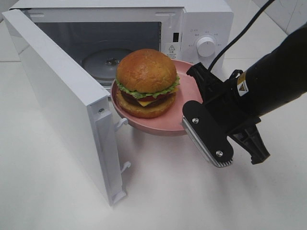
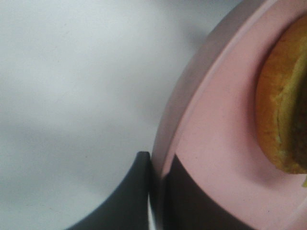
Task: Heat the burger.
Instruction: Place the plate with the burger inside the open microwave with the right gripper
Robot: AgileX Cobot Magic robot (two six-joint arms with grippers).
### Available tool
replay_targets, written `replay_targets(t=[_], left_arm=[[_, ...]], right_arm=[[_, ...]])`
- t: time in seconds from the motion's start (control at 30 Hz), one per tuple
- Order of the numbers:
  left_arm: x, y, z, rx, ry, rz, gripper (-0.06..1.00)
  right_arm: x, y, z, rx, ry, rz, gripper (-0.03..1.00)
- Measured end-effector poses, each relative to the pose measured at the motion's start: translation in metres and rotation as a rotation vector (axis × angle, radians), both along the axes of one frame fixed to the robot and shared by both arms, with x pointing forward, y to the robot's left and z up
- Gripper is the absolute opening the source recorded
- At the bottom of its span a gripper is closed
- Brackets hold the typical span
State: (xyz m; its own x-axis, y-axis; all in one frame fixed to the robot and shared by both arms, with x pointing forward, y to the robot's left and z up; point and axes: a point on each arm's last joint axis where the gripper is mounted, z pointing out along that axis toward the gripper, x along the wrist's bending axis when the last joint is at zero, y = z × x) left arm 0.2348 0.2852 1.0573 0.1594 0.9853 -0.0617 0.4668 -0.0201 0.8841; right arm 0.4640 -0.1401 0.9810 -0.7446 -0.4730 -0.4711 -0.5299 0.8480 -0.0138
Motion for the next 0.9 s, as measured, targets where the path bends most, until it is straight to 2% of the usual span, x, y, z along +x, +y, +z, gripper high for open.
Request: replay_targets(t=[0.9], left_arm=[[0.0,0.0,0.0,0.0,0.0,0.0,0.88]], right_arm=[[0.068,0.055,-0.008,0.014,0.009,0.015,0.04]])
